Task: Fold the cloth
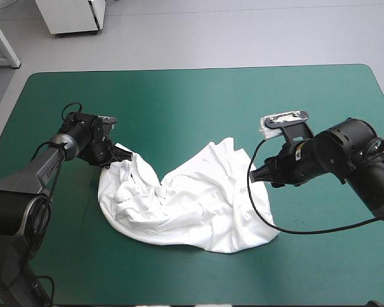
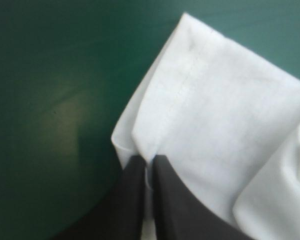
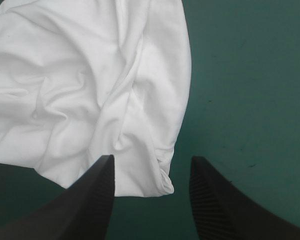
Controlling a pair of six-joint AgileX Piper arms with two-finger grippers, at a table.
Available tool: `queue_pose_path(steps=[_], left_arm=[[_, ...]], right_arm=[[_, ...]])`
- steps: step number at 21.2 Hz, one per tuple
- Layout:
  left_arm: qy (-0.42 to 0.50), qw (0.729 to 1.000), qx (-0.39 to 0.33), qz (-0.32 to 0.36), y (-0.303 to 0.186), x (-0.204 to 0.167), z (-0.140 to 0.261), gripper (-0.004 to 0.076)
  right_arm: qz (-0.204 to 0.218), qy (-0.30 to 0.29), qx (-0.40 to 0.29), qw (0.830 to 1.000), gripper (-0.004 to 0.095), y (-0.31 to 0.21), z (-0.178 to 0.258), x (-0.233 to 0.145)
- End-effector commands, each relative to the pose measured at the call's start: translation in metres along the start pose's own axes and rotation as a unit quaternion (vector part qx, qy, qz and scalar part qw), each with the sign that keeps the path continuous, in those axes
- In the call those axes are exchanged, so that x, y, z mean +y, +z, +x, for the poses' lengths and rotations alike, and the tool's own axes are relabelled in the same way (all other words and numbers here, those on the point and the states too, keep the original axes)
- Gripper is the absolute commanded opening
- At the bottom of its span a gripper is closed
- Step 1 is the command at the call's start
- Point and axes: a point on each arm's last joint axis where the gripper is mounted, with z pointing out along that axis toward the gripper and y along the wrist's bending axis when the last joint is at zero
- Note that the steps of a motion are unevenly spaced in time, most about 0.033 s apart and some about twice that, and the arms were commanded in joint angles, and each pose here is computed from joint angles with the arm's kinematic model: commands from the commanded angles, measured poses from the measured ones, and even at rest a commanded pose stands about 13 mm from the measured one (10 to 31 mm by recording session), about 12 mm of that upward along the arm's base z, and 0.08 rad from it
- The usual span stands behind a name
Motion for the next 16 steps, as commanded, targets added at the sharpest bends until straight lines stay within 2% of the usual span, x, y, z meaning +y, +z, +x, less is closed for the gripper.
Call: queue_pose_path(steps=[1, 4, 6, 9, 16], left_arm=[[-0.014, 1.0, 0.019, 0.009, 0.012, -0.001, 0.002, 0.0], [-0.012, 1.0, 0.018, 0.007, 0.012, 0.0, 0.002, 0.0], [-0.012, 1.0, 0.013, 0.008, 0.012, 0.0, 0.001, 0.0], [-0.012, 1.0, 0.013, 0.008, 0.012, 0.0, 0.001, 0.0], [-0.013, 1.0, 0.007, 0.01, 0.011, -0.001, 0.0, 0.0]], right_arm=[[-0.008, 0.032, 0.001, 0.999, 0.044, 0.005, 0.006, -0.001], [-0.007, 0.037, 0.079, 0.996, 0.0446, 0.047, 0.035, -0.004], [-0.018, 0.041, 0.083, 0.996, 0.0453, 0.07, 0.048, -0.004], [-0.032, 0.054, 0.077, 0.995, 0.0515, 0.088, 0.057, -0.003], [-0.012, 0.02, 0.149, 0.989, 0.0515, 0.141, 0.058, -0.006]])
